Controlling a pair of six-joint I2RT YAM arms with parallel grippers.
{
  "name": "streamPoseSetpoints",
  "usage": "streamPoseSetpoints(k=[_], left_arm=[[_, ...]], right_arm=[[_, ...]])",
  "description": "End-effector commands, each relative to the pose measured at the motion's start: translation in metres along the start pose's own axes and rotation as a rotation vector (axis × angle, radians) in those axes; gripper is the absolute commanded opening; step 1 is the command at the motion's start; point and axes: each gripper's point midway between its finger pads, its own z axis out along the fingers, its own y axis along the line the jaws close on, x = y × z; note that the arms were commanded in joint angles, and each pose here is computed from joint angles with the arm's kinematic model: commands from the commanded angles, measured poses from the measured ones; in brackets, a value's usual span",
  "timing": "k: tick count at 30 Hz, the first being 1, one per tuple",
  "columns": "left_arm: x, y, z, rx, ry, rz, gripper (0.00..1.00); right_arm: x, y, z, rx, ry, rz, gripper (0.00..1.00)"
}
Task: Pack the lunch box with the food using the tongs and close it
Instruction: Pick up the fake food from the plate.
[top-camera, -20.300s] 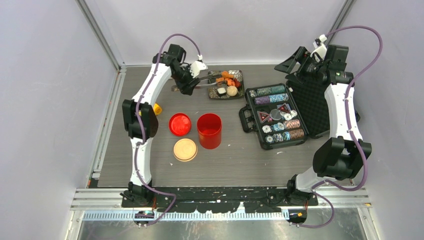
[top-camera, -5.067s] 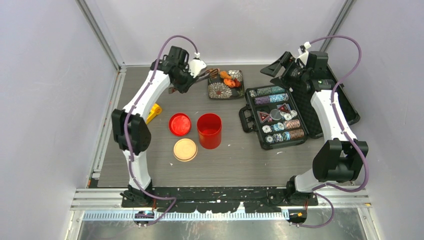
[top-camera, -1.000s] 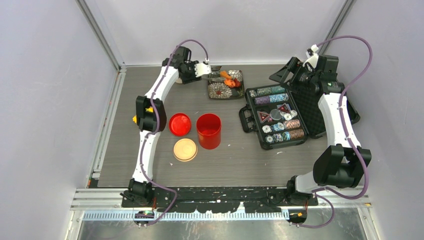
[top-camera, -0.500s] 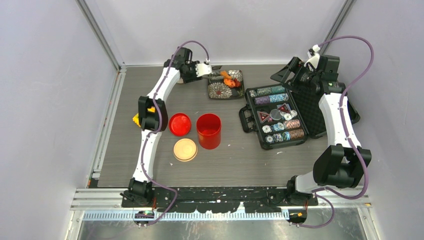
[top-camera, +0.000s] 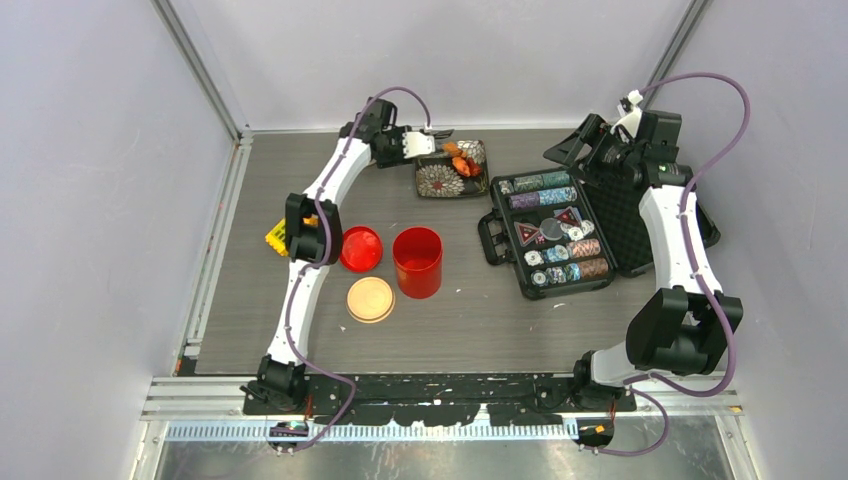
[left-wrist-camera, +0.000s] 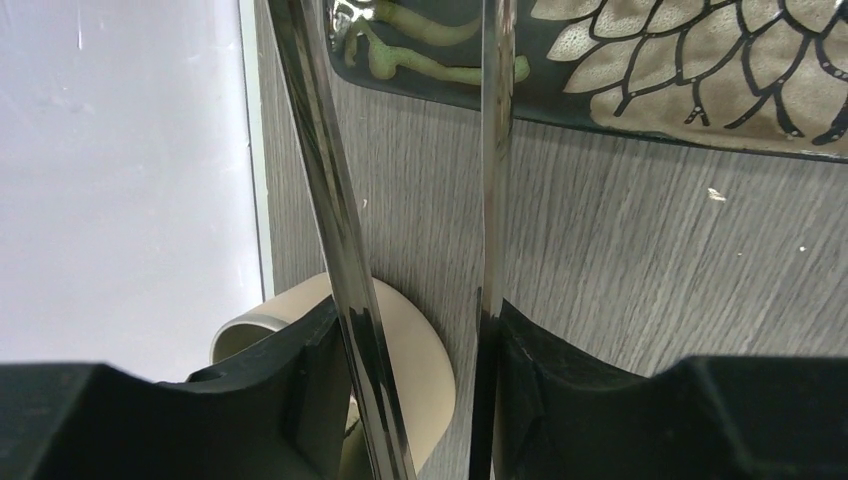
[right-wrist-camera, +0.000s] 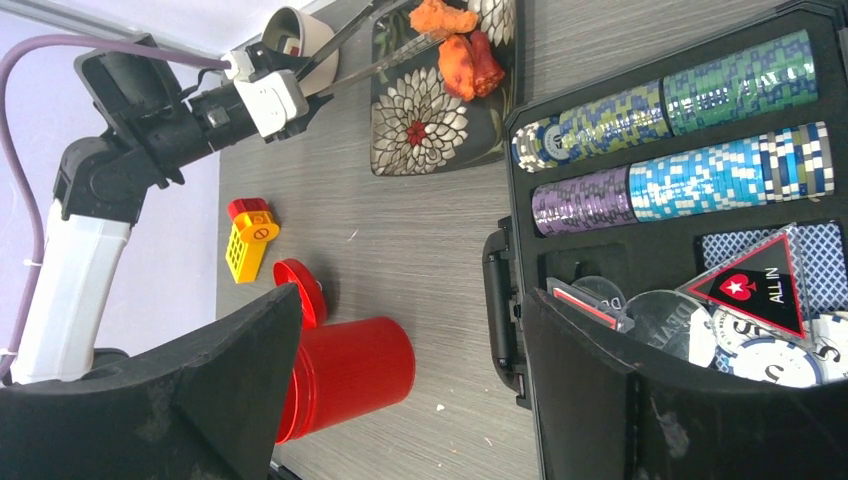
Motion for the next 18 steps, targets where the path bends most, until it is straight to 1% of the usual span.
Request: streamPoseSetpoints(k=[1, 5, 11, 18], left_arm=[[-0.015, 0.014, -0.006, -0.037, -0.038, 0.039, 0.47], [-0.015, 0.010, -0.009, -0.020, -0.034, 0.038, 0.46], [-0.013, 0.006, -0.016, -0.004, -0.025, 0.025, 0.40], [-0.012, 0.011, -0.030, -0.020, -0.021, -0.004, 0.35]], right_arm=[[-0.015, 0.004, -0.006, -0.007, -0.049, -0.046, 0.85], [-0.015, 0.003, -0.006, -0.008, -0.047, -0.044, 0.85], [-0.014, 0.004, -0.007, -0.012, -0.047, -0.046, 0.85], [-0.014, 0.005, -0.008, -0.016, -0.049, -0.046, 0.85]])
